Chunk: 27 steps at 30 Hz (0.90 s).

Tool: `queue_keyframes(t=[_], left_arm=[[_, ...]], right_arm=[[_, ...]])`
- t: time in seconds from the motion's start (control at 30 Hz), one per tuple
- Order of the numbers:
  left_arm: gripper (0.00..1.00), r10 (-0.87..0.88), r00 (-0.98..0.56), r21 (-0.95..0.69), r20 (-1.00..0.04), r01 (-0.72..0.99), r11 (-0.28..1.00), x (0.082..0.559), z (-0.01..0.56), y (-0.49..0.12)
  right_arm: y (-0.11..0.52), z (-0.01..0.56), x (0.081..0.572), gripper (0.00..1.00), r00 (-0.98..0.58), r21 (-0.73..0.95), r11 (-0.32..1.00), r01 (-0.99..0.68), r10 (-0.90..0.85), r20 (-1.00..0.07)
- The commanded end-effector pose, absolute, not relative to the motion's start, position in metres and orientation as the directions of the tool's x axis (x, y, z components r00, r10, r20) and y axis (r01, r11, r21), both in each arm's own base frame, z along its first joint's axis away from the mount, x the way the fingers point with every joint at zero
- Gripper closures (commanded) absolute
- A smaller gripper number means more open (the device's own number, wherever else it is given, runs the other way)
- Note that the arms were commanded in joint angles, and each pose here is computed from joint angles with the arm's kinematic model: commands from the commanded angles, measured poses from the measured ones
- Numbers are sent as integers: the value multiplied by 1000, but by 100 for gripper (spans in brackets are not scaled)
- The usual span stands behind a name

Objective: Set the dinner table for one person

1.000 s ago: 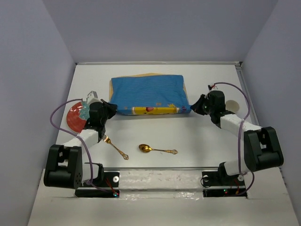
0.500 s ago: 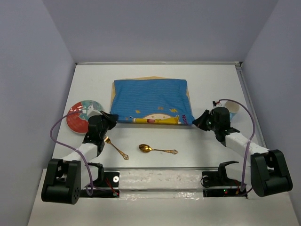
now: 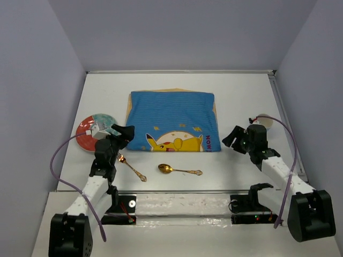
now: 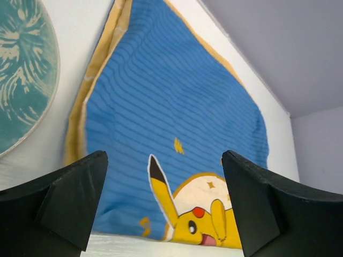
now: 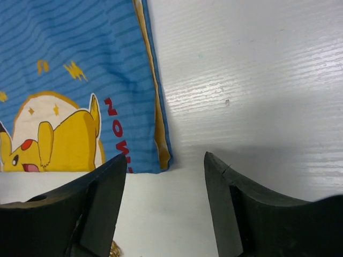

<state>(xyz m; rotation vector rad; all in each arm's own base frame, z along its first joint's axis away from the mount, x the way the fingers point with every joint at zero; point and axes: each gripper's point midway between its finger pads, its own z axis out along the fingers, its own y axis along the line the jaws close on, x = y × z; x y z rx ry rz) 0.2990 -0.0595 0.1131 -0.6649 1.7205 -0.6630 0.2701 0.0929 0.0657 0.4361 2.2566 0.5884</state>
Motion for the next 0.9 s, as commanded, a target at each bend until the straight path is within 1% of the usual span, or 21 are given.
queue_keyframes(t=[0.0, 0.07, 0.13, 0.17, 0.2, 0.27, 0.3, 0.33, 0.4, 0.43, 0.47, 0.5, 0.53, 0.57, 0.63, 0.7, 0.73, 0.77, 0.8, 0.83, 0.87], left_arm=[[1, -740, -110, -741, -663, -40, 670, 299, 159, -52], [1, -755, -77, -758, -651, 7, 652, 298, 187, -54], [1, -755, -68, -758, -652, 34, 651, 297, 201, -55], [1, -749, -71, -753, -658, 63, 655, 297, 214, -59], [1, -742, -76, -746, -666, 82, 661, 297, 221, -61], [1, -717, -87, -721, -692, 130, 681, 296, 239, -69], [1, -705, -89, -710, -703, 140, 690, 295, 245, -71], [1, -679, -88, -683, -729, 168, 711, 293, 257, -76], [1, -650, -83, -653, -755, 188, 734, 291, 271, -77], [1, -634, -79, -634, -769, 217, 742, 288, 288, -82], [1, -595, -75, -594, -800, 236, 769, 287, 294, -84], [1, -571, -75, -568, -817, 272, 777, 283, 312, -90], [1, -546, -79, -544, -834, 283, 790, 283, 310, -93], [1, -523, -69, -518, -849, 297, 802, 280, 324, -93], [1, -450, -51, -441, -892, 317, 839, 276, 337, -96], [1, -410, -34, -399, -912, 314, 862, 274, 340, -94], [1, -376, -32, -366, -926, 317, 875, 272, 339, -95], [1, -365, -30, -355, -931, 311, 882, 272, 336, -94], [1, -362, -22, -351, -932, 298, 888, 272, 335, -92], [1, -359, -22, -349, -933, 292, 890, 272, 332, -91], [1, -359, -26, -351, -933, 294, 889, 273, 327, -92]], right_arm=[[90, 110, 289, 33, -600, 507, 861, 50, 431, -674], [93, 133, 313, 33, -563, 508, 861, 18, 429, -707], [97, 137, 329, 33, -557, 505, 863, 1, 420, -716], [98, 144, 344, 33, -528, 503, 864, -21, 418, -740], [98, 123, 354, 33, -570, 491, 871, 12, 409, -713], [102, 130, 382, 33, -559, 481, 876, -6, 396, -729], [103, 108, 390, 33, -601, 469, 883, 16, 383, -701], [107, 118, 406, 33, -590, 473, 881, -5, 380, -713], [109, 110, 422, 32, -601, 471, 882, 0, 377, -705], [114, 87, 426, 30, -649, 467, 884, 3, 357, -672], [118, 93, 440, 29, -645, 476, 879, -18, 353, -678], [123, 87, 444, 29, -663, 489, 872, -27, 351, -661], [124, 81, 449, 29, -670, 488, 872, -22, 350, -655], [130, 65, 450, 29, -705, 506, 862, -20, 346, -619], [133, 61, 458, 30, -708, 516, 856, -17, 354, -611], [134, 50, 460, 35, -722, 520, 854, -2, 359, -592], [134, 49, 463, 40, -718, 525, 851, 5, 369, -590], [134, 47, 464, 44, -717, 524, 851, 11, 372, -589], [133, 42, 464, 56, -720, 522, 852, 23, 376, -583], [132, 43, 467, 65, -716, 522, 852, 28, 381, -584], [130, 42, 469, 77, -709, 515, 856, 42, 389, -588]])
